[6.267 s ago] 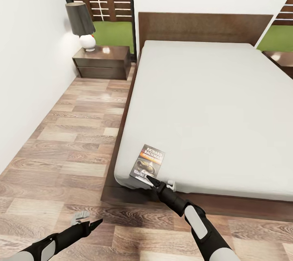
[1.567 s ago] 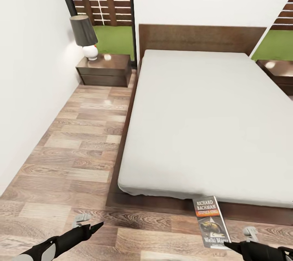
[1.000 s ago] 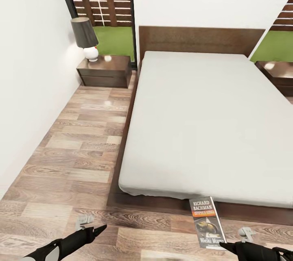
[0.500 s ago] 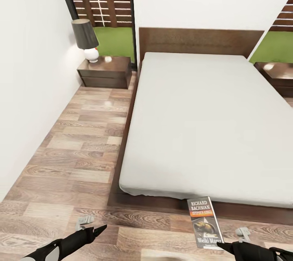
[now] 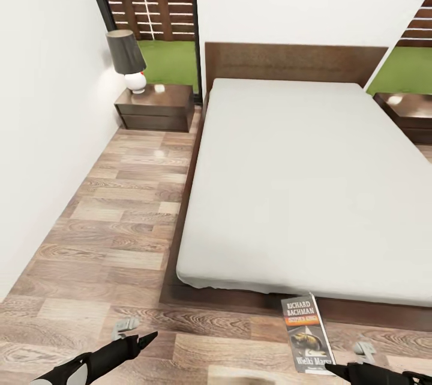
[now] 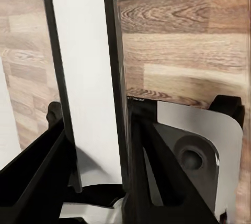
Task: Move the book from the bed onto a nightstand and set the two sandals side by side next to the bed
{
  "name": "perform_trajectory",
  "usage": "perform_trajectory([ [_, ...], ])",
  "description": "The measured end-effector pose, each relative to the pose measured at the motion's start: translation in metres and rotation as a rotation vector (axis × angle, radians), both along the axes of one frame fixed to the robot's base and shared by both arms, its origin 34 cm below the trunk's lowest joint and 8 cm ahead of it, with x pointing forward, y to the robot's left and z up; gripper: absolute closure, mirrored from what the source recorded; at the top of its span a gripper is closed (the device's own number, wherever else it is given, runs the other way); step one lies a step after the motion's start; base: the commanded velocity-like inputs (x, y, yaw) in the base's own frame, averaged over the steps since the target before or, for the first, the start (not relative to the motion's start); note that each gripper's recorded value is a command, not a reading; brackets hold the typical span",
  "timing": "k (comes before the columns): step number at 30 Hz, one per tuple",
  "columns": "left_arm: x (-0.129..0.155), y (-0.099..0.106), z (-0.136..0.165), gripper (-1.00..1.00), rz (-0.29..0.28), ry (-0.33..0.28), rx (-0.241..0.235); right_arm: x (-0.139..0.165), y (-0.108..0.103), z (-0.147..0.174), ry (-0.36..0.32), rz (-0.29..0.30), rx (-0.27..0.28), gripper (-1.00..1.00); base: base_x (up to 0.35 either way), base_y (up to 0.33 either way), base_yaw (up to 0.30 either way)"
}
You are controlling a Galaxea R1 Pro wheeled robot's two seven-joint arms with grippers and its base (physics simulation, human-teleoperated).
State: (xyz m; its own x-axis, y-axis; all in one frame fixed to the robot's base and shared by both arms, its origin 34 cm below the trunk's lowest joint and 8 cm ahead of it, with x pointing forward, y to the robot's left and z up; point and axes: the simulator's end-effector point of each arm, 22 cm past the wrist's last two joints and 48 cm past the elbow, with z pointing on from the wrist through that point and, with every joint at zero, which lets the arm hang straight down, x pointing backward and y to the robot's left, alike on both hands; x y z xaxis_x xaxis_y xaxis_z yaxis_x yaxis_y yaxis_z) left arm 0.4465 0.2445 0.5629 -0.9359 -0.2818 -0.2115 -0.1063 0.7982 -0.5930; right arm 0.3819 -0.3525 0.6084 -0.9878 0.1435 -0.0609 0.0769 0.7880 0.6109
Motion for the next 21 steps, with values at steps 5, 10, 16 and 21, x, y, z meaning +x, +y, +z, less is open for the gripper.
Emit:
perform_trajectory([
  [5, -0.001, 0.000, 0.006, -1.00, 0.000, 0.000, 0.000, -0.013, -0.012, 0.002, 0.017, -0.018, -0.027, 1.00, 0.000, 0.000, 0.000],
  [10, -0.003, 0.000, 0.011, -1.00, 0.000, 0.001, 0.000, -0.006, -0.015, 0.008, -0.048, -0.003, -0.039, 1.00, 0.000, 0.000, 0.000],
  [16, -0.004, 0.000, 0.017, -1.00, 0.000, 0.001, 0.000, -0.005, -0.015, 0.015, -0.078, 0.014, -0.044, 1.00, 0.000, 0.000, 0.000],
  [21, -0.005, 0.000, 0.023, -1.00, 0.000, 0.000, 0.000, -0.006, -0.015, 0.020, -0.082, 0.017, -0.044, 1.00, 0.000, 0.000, 0.000],
])
